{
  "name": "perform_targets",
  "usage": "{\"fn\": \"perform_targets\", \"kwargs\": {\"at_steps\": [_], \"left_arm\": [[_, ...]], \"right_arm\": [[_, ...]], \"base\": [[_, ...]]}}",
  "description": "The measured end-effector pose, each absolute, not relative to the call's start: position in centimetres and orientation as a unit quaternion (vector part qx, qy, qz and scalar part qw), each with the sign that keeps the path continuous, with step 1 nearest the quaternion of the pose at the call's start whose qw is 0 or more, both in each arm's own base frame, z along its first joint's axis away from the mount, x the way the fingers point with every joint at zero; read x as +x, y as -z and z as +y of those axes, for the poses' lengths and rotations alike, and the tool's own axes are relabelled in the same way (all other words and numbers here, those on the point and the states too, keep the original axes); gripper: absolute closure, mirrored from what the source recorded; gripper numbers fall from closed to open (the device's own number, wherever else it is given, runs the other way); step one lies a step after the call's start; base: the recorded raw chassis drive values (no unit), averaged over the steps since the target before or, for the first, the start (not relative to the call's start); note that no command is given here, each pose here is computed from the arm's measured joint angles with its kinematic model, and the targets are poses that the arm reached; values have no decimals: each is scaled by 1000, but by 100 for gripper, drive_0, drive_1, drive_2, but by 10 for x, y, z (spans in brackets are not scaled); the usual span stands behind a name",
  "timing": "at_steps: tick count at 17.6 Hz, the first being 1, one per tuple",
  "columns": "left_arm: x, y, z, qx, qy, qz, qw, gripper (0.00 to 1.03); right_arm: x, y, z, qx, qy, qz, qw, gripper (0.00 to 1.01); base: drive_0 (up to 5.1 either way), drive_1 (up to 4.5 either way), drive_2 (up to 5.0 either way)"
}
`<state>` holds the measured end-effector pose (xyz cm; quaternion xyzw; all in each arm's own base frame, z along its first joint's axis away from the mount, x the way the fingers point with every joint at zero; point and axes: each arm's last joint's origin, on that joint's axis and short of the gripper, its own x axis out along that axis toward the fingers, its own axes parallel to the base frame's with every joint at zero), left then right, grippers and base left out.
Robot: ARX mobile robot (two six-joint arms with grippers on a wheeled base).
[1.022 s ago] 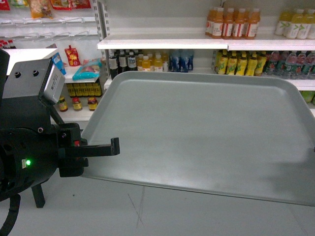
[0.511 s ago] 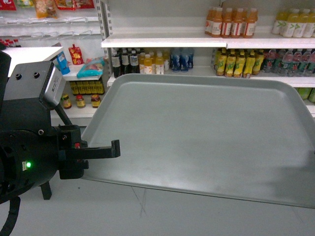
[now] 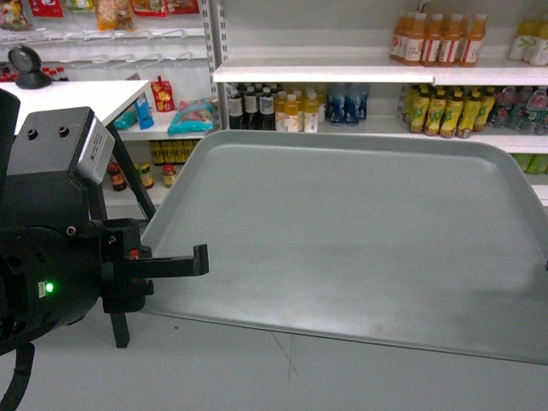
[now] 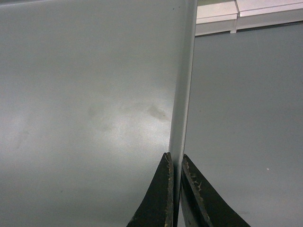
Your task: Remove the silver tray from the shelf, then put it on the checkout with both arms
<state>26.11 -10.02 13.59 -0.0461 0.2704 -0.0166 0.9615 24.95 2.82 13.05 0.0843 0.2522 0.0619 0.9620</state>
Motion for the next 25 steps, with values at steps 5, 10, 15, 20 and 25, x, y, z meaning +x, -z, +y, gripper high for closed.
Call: {"fn": "perform_targets", "kwargs": {"at_steps": [5, 10, 15, 20, 25], "left_arm": [[261, -136, -100, -47, 17, 271, 961, 100], [262, -137, -100, -48, 17, 267, 962, 100], [261, -136, -100, -47, 17, 269, 962, 100], [261, -136, -100, -47, 17, 268, 962, 100], [261, -136, -100, -47, 17, 269, 962, 100]], "right_arm": [[250, -131, 28, 85, -63, 252, 962, 98], [250, -131, 28, 84, -63, 248, 963, 98], [250, -131, 28, 84, -62, 251, 962, 98], [250, -131, 28, 84, -63, 249, 963, 98], [250, -131, 28, 84, -62, 251, 962, 98]], "base": [[-503, 242, 242], [-496, 249, 249], [-496, 249, 249], [-496, 249, 249], [-496, 249, 249]]}}
